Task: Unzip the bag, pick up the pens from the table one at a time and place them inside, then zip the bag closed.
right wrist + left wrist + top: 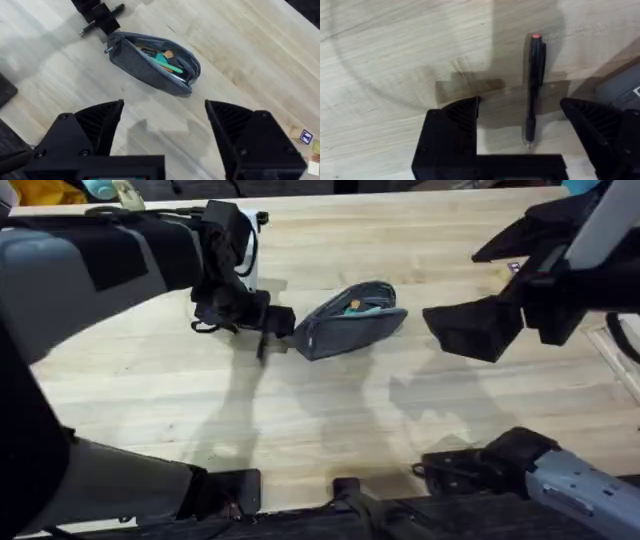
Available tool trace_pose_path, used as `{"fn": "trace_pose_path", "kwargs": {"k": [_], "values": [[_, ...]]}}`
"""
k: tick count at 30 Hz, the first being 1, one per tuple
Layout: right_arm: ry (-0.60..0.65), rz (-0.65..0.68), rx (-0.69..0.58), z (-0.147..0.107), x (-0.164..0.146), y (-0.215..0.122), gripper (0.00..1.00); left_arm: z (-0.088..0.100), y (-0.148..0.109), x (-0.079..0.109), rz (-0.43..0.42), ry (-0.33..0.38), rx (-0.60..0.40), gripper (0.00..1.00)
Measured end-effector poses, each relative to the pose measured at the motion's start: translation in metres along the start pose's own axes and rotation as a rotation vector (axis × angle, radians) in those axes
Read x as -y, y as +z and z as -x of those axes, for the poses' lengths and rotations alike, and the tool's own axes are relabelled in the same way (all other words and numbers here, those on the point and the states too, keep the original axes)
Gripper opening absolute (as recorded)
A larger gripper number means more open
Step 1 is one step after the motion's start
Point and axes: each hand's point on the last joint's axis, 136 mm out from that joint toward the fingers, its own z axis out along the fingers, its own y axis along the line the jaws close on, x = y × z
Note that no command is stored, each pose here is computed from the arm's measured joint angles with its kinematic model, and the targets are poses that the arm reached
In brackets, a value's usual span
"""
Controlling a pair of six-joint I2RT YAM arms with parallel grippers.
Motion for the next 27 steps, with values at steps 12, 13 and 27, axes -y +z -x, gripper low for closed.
{"fn": "trace_pose_path", "kwargs": {"k": [12,13,27], "values": [[0.000,0.000,0.000,0.000,0.000,0.000,0.998,0.008,0.002,-0.012,0.051,-0.001,0.026,0.073],[0.000,0.000,0.000,0.000,0.000,0.000,0.998,0.009,0.002,-0.012,0.051,-0.002,0.029,0.055],[0.000,0.000,0.000,0.000,0.000,0.000,0.998,0.014,-0.001,-0.009,0.048,0.003,0.039,0.045]]}}
